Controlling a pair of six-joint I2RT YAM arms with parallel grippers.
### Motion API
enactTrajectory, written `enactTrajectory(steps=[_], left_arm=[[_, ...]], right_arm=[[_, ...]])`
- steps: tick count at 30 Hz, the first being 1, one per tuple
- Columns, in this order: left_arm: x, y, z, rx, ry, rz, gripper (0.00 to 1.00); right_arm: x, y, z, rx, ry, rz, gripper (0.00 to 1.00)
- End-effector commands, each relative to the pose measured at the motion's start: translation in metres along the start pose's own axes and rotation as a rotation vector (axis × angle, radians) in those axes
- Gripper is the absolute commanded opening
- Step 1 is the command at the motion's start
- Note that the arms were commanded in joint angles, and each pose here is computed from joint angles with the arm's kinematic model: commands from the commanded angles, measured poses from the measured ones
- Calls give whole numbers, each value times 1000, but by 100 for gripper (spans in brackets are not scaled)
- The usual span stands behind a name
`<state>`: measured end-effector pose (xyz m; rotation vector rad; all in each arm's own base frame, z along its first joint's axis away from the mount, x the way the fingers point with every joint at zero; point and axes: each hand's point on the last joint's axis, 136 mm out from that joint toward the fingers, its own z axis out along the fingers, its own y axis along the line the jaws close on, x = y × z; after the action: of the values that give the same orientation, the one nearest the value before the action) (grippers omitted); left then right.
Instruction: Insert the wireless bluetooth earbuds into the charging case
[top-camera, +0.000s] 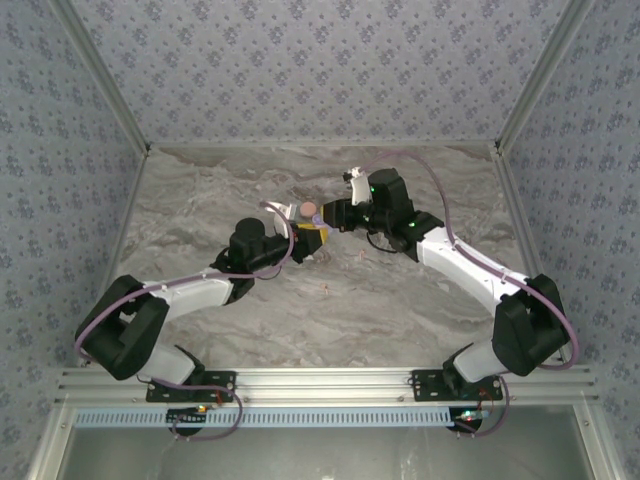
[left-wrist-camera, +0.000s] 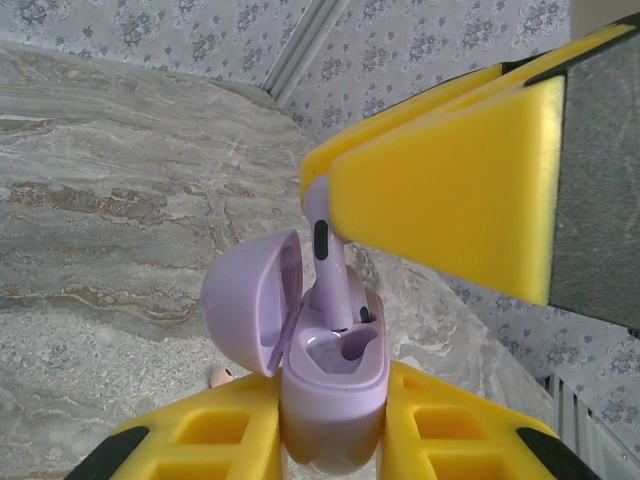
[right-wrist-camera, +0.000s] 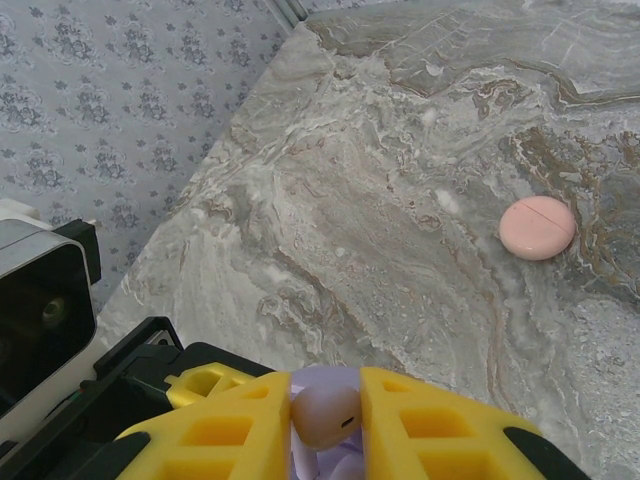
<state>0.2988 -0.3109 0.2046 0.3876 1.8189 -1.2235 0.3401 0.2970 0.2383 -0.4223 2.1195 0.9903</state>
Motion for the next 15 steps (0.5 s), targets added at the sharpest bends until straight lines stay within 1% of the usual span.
enactTrajectory(steps=[1, 15], left_arm=[[-28, -18, -2, 29, -72, 28, 24], [-33, -17, -3, 11, -91, 34, 24]], right_arm=[[-3, 11, -6, -19, -4, -33, 25], [5, 11, -5, -2, 26, -53, 25]])
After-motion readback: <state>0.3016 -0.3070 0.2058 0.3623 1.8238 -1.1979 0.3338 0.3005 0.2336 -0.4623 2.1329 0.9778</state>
